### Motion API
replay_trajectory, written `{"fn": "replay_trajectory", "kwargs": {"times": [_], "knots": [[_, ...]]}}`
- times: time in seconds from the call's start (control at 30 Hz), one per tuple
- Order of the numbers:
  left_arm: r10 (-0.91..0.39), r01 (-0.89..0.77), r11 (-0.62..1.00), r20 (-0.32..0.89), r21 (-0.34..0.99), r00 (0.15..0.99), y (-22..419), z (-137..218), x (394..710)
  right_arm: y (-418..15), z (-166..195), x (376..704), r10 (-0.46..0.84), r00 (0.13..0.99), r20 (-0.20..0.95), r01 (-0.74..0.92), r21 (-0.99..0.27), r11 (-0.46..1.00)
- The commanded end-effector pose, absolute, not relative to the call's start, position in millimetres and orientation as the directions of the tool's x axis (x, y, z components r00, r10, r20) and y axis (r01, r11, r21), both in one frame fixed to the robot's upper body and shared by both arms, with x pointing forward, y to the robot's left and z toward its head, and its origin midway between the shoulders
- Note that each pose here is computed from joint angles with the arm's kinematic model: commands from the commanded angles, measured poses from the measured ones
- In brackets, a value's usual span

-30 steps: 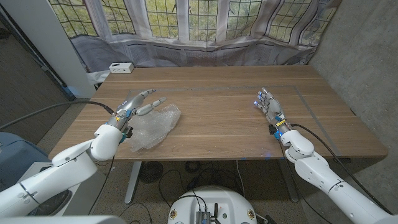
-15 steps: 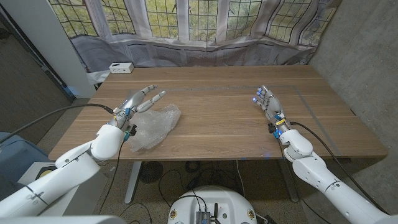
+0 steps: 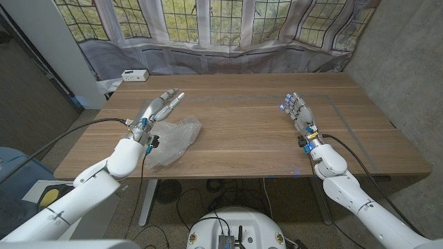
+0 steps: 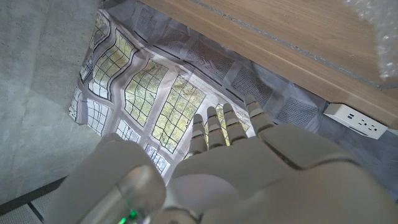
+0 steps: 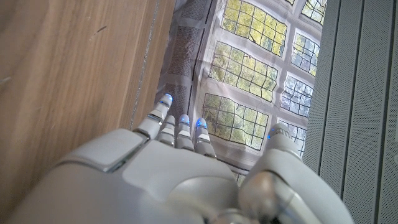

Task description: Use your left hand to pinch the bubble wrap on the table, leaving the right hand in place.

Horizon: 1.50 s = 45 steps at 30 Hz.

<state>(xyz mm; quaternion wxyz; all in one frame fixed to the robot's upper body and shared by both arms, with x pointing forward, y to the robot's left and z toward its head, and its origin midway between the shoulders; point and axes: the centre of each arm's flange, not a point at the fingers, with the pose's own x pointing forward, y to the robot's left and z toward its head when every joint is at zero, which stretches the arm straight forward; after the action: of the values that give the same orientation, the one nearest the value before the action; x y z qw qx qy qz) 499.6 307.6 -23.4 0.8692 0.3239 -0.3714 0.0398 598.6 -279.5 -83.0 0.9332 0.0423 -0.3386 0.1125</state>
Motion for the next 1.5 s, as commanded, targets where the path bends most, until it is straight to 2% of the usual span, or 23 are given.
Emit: {"fn": "replay_trajectory", "kwargs": {"times": [0.03, 0.37, 1.03, 1.5], "knots": [[-0.192, -0.183, 0.88, 0.681, 0.438, 0.707, 303.2, -22.2, 524.0, -279.5, -71.5, 592.6, 0.195, 0.687, 0.7, -0.261, -0.013, 0.965], [-0.196, -0.071, 0.941, 0.705, 0.33, 0.681, 306.6, -23.1, 543.4, -276.4, -63.1, 594.1, 0.226, 0.678, 0.699, -0.272, -0.047, 0.961], [-0.188, 0.046, 0.972, 0.639, 0.232, 0.746, 307.6, -37.4, 590.0, -275.4, -67.1, 617.5, 0.246, 0.726, 0.643, -0.306, -0.019, 0.952], [-0.19, 0.058, 0.973, 0.631, 0.223, 0.752, 303.8, -44.4, 593.2, -277.0, -71.7, 618.7, 0.238, 0.742, 0.627, -0.297, -0.01, 0.955]]}}
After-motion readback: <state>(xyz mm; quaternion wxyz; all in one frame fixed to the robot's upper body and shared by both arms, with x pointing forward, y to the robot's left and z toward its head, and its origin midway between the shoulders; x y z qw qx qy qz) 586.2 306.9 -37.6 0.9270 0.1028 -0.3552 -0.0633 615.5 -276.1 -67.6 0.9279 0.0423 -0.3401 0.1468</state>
